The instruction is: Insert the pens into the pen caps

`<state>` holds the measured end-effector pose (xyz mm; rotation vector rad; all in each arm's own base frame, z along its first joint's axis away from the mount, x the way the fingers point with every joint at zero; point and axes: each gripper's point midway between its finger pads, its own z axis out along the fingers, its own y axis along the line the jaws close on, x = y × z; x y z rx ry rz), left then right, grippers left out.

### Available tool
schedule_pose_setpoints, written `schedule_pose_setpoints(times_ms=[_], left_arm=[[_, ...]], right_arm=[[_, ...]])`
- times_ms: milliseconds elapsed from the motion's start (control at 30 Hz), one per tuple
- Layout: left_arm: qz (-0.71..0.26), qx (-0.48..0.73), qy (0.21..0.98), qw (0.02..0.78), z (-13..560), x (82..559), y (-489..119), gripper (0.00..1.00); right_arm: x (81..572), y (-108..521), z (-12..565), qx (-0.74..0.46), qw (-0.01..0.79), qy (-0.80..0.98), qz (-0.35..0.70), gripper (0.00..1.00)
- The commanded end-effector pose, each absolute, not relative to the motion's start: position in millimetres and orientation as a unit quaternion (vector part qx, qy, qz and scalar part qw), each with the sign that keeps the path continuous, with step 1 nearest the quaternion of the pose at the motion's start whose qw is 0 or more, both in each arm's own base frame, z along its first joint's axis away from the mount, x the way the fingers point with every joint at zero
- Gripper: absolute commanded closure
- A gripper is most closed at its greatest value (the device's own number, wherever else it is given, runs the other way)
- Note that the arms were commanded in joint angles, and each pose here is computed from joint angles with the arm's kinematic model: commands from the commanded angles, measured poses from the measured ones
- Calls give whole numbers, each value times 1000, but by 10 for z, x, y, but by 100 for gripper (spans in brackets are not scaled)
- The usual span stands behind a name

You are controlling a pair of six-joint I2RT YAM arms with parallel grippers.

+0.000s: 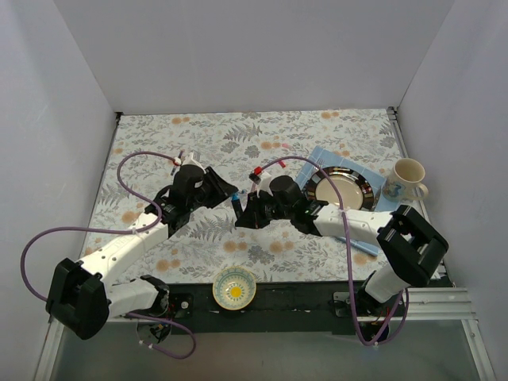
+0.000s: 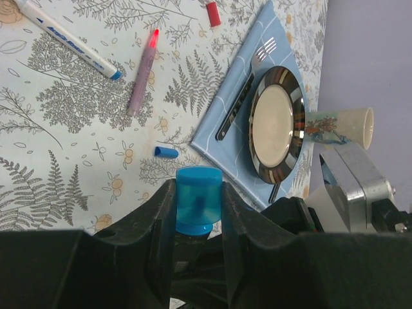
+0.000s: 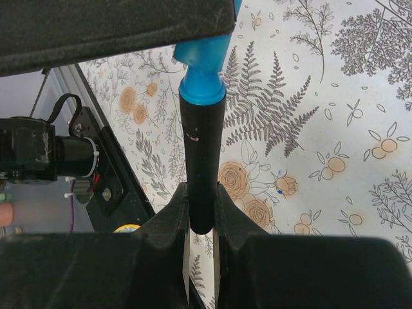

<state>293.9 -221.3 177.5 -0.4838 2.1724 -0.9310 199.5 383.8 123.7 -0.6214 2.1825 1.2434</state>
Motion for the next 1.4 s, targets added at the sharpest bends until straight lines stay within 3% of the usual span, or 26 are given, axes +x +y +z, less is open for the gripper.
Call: schedule_pose_setpoints(times_ms=[0,233,300,367,500,733,833,1100,1367], left_arm=[[-350,-155,851,359,1752,2805,-2267,100],[-303,-133,878,347,1610,2717,-2274,100],[-313,-114,879,340,1638,2669,-2333,93],[-321,-103,877,342,1693,2647,-2357,86],[-370,-72,857,353,2002,2557,-2452,51],[-425,-39,813,396,2563,2415,-2442,17],[-430,-9,802,413,2757,2336,-2414,13],[-464,83,750,463,3499,2118,-2420,13],[-497,159,699,489,3861,1874,-2448,15]], right_arm=[[2180,3936,1443,-229,310,804,452,99],[2417,3915,1640,-220,359,807,415,99],[2449,3931,1715,-226,373,799,414,99],[2428,3954,1766,-243,379,787,422,99],[2326,3998,1907,-271,400,745,461,99],[2077,3979,2108,-294,403,695,518,99],[2015,3927,2272,-300,413,677,531,99],[1621,3771,2728,-333,414,596,602,99],[1401,3645,2991,-339,408,559,638,99]])
